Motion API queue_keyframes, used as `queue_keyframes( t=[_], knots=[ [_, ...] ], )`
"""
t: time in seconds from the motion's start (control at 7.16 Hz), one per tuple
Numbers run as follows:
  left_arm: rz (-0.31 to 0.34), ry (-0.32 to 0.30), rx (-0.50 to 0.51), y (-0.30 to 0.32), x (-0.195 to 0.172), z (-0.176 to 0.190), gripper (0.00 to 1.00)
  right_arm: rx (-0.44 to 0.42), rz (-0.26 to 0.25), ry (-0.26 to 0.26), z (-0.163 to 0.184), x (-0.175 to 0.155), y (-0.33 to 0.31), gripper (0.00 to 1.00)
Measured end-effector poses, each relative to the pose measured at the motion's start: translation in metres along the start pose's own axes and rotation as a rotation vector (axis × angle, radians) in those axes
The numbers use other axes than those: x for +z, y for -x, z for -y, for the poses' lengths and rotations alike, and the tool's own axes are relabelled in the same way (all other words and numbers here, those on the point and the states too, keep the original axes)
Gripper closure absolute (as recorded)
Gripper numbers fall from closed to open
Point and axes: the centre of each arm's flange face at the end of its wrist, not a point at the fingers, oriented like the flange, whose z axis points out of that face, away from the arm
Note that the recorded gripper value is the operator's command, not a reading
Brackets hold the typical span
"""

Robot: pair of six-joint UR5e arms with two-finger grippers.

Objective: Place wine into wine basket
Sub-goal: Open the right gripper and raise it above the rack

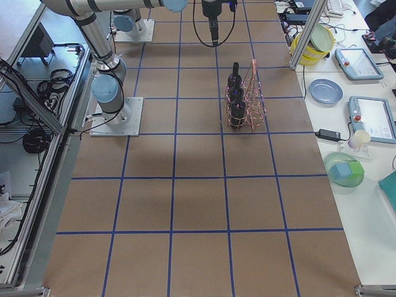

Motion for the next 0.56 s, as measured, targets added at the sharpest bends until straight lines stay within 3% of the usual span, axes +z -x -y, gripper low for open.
queue_keyframes(
  t=[0.56],
  knots=[
    [0.001,0.005,0.002,-0.0006,0.0024,-0.0008,0.00,0.026,-0.009,0.006,-0.0003,0.0013,-0.0009,0.00]
  ],
)
